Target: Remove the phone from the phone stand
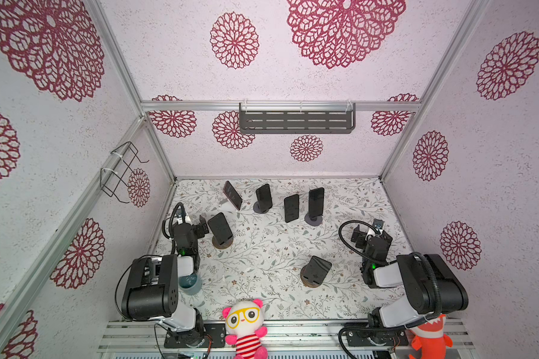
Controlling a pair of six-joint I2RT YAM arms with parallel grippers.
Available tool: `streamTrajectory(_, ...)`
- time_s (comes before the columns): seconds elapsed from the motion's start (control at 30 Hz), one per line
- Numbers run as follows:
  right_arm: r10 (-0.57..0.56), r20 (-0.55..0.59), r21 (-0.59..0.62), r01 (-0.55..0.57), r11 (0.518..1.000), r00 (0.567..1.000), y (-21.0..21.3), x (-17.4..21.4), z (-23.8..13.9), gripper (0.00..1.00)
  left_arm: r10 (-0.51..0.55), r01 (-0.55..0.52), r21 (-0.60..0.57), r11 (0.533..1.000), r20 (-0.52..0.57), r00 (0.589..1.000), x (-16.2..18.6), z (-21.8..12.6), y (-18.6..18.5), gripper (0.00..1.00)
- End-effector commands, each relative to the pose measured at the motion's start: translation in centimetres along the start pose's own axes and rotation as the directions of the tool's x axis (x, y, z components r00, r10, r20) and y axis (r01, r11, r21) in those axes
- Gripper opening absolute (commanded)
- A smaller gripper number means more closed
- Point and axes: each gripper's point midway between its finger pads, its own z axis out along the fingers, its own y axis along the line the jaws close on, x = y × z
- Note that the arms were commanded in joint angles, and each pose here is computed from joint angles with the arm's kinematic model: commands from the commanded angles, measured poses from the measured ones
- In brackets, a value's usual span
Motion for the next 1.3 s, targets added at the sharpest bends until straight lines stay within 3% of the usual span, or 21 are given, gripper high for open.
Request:
streamTrajectory(0.0, 0.038, 0.047, -0.011, -0.037, 0.999, 0.998, 0.3, -1.5, 0.2, 0.99, 0.004, -0.004, 0.002, 1.000, 0.018, 1.000, -0.3, -0.1, -0.1, 0.97)
streamTrajectory(0.23, 0.040, 0.042, -0.015, -0.040, 0.999, 0.998, 0.3, -1.4, 0.2, 0.99, -0.004, 0.004, 0.005, 1.000, 0.022, 1.000, -0.4, -0.2, 0.1, 0.97)
streamTrajectory(0.27, 0.043, 0.050, -0.009, -0.042, 0.999, 0.998, 0.2, -1.6, 0.1, 0.99, -0.026, 0.028, -0.046, 0.999, 0.046, 0.999, -0.9, -0.4, 1.0, 0.97)
streamTrajectory(0.33, 0.058, 0.029, -0.003, -0.058, 0.998, 0.998, -0.1, -1.7, 0.3, 0.99, -0.083, 0.090, -0.115, 0.989, 0.061, 0.995, -2.3, -1.5, 2.9, 0.97)
streamTrajectory(0.47, 0.031, 0.034, -0.007, -0.031, 0.999, 0.999, 0.2, -2.3, 0.0, 0.99, -0.098, 0.115, -0.193, 0.974, 0.096, 0.991, -6.1, -4.5, 4.9, 0.97)
streamTrajectory(0.6, 0.021, -0.062, 0.006, -0.021, 1.000, 0.998, -0.1, -7.6, -0.1, 0.99, -0.117, 0.126, -0.222, 0.967, 0.054, 0.992, -10.8, -7.2, 5.5, 0.97)
streamTrajectory(0.63, 0.002, -0.136, -0.010, -0.004, 1.000, 0.991, 0.1, -8.1, 0.0, 0.99, -0.127, 0.131, -0.213, 0.968, 0.031, 0.991, -11.9, -7.6, 5.3, 0.97)
streamTrajectory(0.7, -0.041, -0.274, -0.060, 0.026, 0.998, 0.961, 0.9, -9.0, -0.1, 0.99, -0.124, 0.114, -0.158, 0.981, -0.056, 0.991, -13.4, -8.0, 4.1, 0.97)
streamTrajectory(0.8, -0.116, -0.484, -0.185, 0.028, 0.982, 0.867, 2.8, -8.2, -1.5, 0.99, -0.034, 0.034, -0.003, 0.999, -0.248, 0.968, -14.4, -8.9, 1.2, 0.98)
streamTrajectory(0.87, -0.145, -0.566, -0.252, -0.003, 0.968, 0.812, 3.8, -7.7, -2.8, 0.99, 0.048, 0.004, 0.136, 0.991, -0.374, 0.926, -14.3, -9.8, -1.0, 0.98)
streamTrajectory(0.97, -0.153, -0.610, -0.332, -0.076, 0.940, 0.778, 5.3, -8.3, -4.5, 0.99, 0.184, 0.019, 0.364, 0.931, -0.513, 0.839, -12.8, -11.9, -4.4, 1.00)
streamTrajectory(1.07, -0.158, -0.622, -0.419, -0.156, 0.895, 0.767, 7.0, -9.3, -6.2, 0.99, 0.277, 0.011, 0.458, 0.889, -0.555, 0.785, -11.2, -12.8, -5.5, 0.98)
streamTrajectory(1.2, -0.180, -0.628, -0.492, -0.207, 0.845, 0.757, 8.4, -10.1, -7.6, 0.99, 0.351, 0.022, 0.582, 0.813, -0.520, 0.779, -9.8, -13.3, -7.7, 0.93)
streamTrajectory(1.27, -0.191, -0.638, -0.501, -0.213, 0.839, 0.746, 8.5, -10.0, -7.9, 0.99, 0.371, 0.010, 0.600, 0.800, -0.507, 0.778, -9.2, -12.7, -8.1, 0.92)
